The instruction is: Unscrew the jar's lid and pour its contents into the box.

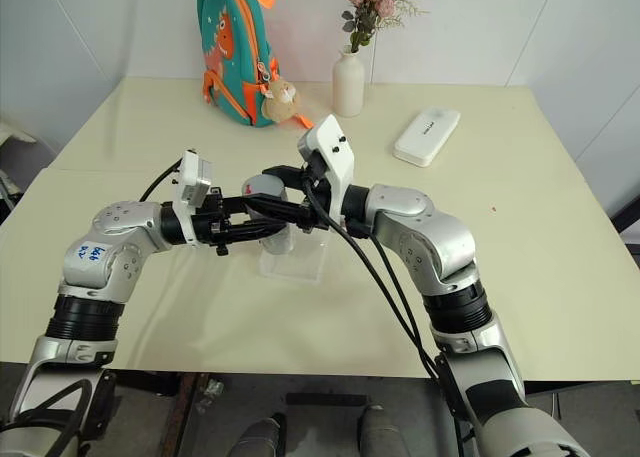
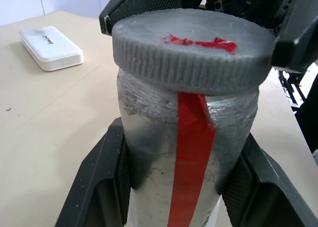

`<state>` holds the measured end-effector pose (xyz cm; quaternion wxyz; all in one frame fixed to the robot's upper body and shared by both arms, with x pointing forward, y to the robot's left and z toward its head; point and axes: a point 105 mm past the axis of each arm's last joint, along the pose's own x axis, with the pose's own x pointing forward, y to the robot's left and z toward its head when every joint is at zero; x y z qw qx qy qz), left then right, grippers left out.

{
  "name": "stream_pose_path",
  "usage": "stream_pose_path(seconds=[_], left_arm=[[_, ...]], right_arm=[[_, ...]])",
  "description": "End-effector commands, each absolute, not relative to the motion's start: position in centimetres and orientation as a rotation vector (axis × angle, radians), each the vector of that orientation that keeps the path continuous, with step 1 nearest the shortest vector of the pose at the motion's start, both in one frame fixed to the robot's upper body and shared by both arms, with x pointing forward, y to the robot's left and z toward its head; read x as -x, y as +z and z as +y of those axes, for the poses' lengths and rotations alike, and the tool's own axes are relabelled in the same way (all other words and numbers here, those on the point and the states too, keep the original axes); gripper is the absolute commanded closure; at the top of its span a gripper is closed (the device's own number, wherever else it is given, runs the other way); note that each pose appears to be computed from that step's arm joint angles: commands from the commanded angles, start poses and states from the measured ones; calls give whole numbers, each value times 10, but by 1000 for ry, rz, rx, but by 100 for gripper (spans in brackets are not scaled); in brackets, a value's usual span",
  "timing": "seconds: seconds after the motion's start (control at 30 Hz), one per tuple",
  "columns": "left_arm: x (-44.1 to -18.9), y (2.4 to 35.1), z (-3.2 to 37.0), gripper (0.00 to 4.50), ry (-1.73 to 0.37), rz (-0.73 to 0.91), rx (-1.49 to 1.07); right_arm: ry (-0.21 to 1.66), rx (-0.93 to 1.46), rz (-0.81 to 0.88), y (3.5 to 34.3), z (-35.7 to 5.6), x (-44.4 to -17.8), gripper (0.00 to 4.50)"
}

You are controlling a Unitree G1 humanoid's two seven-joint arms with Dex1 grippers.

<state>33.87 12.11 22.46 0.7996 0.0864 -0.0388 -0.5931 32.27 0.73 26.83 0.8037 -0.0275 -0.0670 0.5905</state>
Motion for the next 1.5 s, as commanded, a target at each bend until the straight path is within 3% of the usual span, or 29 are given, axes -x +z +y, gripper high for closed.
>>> stream_pose_path(seconds=[0.03,0.37,0.73,0.93,1.1,1.5], left_arm=[[-337,243,120,257,-1279,-154,-210],[-325,246,116,257,-1462,-103,-290],[-323,251,118,257,-1453,-138,-295],[-321,246,123,257,-1414,-134,-279],[-318,244,130,257,-1388,-117,-275],[-321,243,124,257,-1386,-118,-266]], right_arm=[[1321,81,-192,278,12,-314,194],[1693,123,-110,284,-13,-303,194],[1728,128,-80,276,-17,-303,194],[1677,87,-115,286,-28,-306,3],[1538,110,-212,296,-39,-322,3],[1546,91,-241,289,2,-306,3]])
